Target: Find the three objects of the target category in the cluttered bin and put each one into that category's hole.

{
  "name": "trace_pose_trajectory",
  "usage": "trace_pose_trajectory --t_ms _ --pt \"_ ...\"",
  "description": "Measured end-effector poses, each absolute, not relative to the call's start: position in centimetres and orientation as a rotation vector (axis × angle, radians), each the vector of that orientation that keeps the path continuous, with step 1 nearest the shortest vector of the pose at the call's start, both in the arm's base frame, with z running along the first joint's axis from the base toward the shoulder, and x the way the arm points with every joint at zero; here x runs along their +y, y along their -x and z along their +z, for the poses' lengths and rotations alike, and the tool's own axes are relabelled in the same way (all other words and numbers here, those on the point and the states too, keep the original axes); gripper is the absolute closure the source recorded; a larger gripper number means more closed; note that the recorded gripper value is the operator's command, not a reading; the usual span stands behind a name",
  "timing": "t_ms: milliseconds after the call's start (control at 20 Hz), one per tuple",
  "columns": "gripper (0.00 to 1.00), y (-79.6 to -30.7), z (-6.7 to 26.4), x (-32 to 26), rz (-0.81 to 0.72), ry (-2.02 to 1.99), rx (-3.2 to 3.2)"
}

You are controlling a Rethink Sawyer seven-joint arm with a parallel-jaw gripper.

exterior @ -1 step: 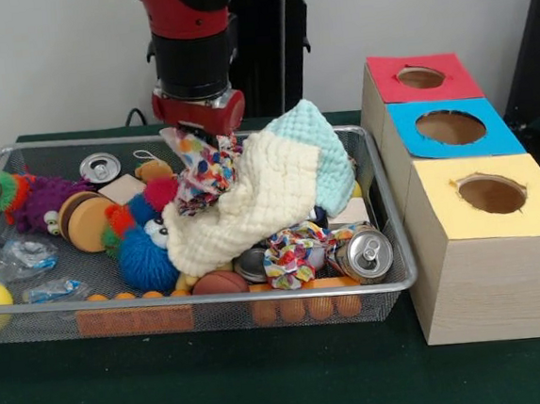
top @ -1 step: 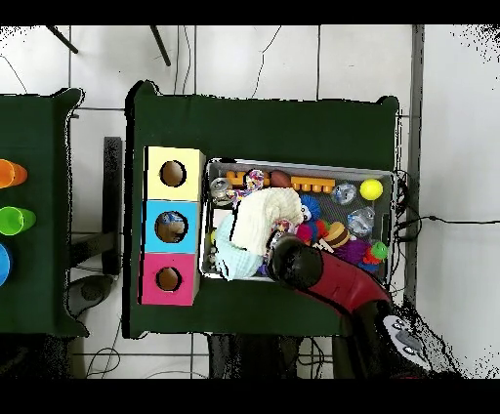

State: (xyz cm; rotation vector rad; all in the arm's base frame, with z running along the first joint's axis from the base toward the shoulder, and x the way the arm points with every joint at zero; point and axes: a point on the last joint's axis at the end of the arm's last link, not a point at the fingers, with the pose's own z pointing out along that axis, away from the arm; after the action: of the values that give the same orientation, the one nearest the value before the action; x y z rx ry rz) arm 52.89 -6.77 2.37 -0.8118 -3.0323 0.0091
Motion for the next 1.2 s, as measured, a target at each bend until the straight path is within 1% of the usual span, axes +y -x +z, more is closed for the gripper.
trace_pose_trajectory --t_ms 300,650,700,1200 --pt "1.00 -51.6 2.5 -4.3 -0.019 0.827 -2.989" --pt "1.00 -50.9 2.4 -3.5 -0.034 0.854 -2.958" --pt "0.00 -50.7 2.4 -3.3 -0.036 0.859 -2.953" --pt "0.00 -51.0 2.4 -1.5 -0.019 0.812 -2.994"
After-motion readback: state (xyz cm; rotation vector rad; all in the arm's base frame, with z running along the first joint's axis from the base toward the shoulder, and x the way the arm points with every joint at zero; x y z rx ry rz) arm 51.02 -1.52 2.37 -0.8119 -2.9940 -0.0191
